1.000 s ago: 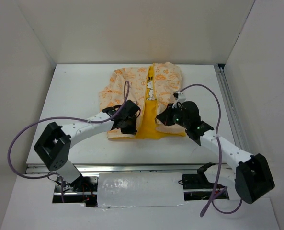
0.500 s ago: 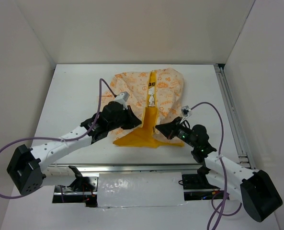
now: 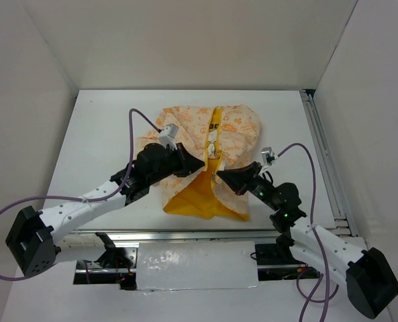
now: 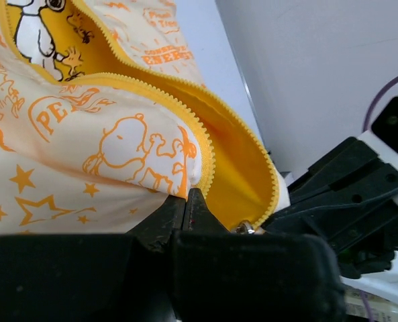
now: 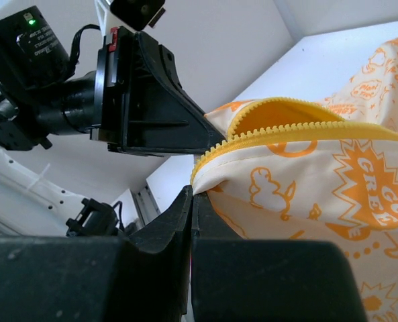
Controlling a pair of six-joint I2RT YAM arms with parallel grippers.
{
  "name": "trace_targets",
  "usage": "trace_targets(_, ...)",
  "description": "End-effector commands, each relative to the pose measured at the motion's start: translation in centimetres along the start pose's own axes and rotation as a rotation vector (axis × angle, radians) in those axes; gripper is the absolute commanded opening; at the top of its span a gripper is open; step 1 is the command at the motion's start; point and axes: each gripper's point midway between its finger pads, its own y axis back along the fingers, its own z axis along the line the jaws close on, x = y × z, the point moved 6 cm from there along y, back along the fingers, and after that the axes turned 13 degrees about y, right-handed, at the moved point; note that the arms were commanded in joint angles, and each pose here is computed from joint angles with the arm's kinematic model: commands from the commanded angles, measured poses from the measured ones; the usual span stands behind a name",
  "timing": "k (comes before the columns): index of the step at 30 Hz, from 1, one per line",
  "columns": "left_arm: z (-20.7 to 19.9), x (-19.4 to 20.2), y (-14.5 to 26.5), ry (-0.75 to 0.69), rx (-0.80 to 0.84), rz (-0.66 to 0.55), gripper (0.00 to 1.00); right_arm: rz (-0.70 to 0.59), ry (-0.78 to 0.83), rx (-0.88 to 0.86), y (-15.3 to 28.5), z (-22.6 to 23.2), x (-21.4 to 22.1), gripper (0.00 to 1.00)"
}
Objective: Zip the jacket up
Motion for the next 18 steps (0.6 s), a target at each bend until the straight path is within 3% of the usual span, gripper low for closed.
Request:
trace_targets(1,-3.4,-1.1,1.2,0.04,0.154,-0.079,0.0,-0.074,0.014,-0.006,-0.2,0.7,-1.4,0.0)
trace_targets(9,-4.1,-0.1,1.3,0.186,0.147,-0.106,0.0,-0.11,0.03,-0.004,-0.6,0.7,-2.0,0.0)
trace_targets(18,-4.6,0.5,0.6,0.232,0.105,-0.107,0.0,-0.124,0.042,-0.026,-0.8,1.1,-2.3,0.0)
